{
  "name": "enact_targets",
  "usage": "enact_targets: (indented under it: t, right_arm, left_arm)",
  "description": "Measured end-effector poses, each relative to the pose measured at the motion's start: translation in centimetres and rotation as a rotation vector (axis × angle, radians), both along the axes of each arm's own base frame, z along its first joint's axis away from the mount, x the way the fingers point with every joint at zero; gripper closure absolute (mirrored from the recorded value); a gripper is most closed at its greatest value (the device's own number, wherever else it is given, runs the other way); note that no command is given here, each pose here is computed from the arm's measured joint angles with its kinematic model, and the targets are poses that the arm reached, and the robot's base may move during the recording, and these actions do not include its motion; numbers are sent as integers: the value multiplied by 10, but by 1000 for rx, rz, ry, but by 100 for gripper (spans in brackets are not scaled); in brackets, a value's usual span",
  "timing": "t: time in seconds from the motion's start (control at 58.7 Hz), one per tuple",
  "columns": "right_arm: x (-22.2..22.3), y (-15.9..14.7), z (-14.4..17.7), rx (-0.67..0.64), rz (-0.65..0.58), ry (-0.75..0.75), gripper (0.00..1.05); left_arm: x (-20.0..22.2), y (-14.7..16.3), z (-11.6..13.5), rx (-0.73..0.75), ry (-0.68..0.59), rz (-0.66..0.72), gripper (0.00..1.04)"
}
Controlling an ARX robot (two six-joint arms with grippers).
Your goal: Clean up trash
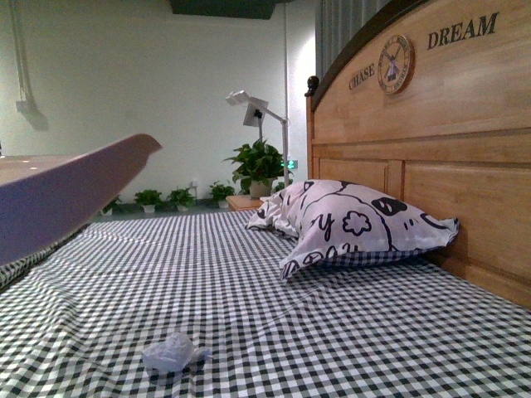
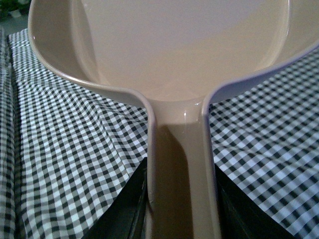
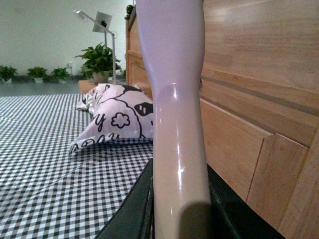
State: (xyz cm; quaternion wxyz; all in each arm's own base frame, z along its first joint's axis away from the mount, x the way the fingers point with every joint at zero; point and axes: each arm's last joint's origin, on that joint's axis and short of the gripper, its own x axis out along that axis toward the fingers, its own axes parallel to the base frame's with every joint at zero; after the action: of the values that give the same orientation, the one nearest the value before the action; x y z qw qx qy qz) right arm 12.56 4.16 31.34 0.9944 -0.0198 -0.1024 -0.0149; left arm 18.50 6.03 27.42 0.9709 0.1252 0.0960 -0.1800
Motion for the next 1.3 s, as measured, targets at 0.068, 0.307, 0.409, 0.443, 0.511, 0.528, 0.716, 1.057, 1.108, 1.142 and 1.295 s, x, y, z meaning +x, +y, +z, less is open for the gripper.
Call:
enact_targets:
  t: [0.068, 0.307, 0.409, 0.443, 0.511, 0.528, 0.716, 1.057, 1.108, 1.142, 1.295]
  right_arm:
    - [0, 0, 0, 0, 0, 0, 84]
    - [0, 0, 0, 0, 0, 0, 84]
    - [0, 0, 0, 0, 0, 0, 84]
    - [0, 0, 0, 0, 0, 0, 84]
    - [0, 0, 0, 0, 0, 0, 84]
    - [0, 0, 0, 0, 0, 0, 84]
    - [0, 0, 0, 0, 0, 0, 84]
    - [0, 0, 0, 0, 0, 0, 84]
    - [0, 0, 0, 0, 0, 0, 84]
    - [0, 0, 0, 0, 0, 0, 84]
    - [0, 0, 0, 0, 0, 0, 84]
  left_arm:
    - [11, 6, -6, 51, 40, -27, 77]
    - [46, 40, -43, 260, 227, -97, 77]
    - [51, 48, -51, 300, 259, -113, 77]
    - [52, 50, -54, 302, 272, -115, 77]
    - [55, 53, -62, 307, 297, -123, 77]
    - [56, 53, -63, 307, 300, -125, 77]
    - [60, 54, -75, 302, 334, -151, 77]
    - [72, 46, -83, 283, 332, -199, 77]
    - [73, 46, -86, 278, 339, -204, 77]
    - [75, 45, -89, 273, 347, -210, 77]
    - [79, 43, -94, 278, 359, -218, 77]
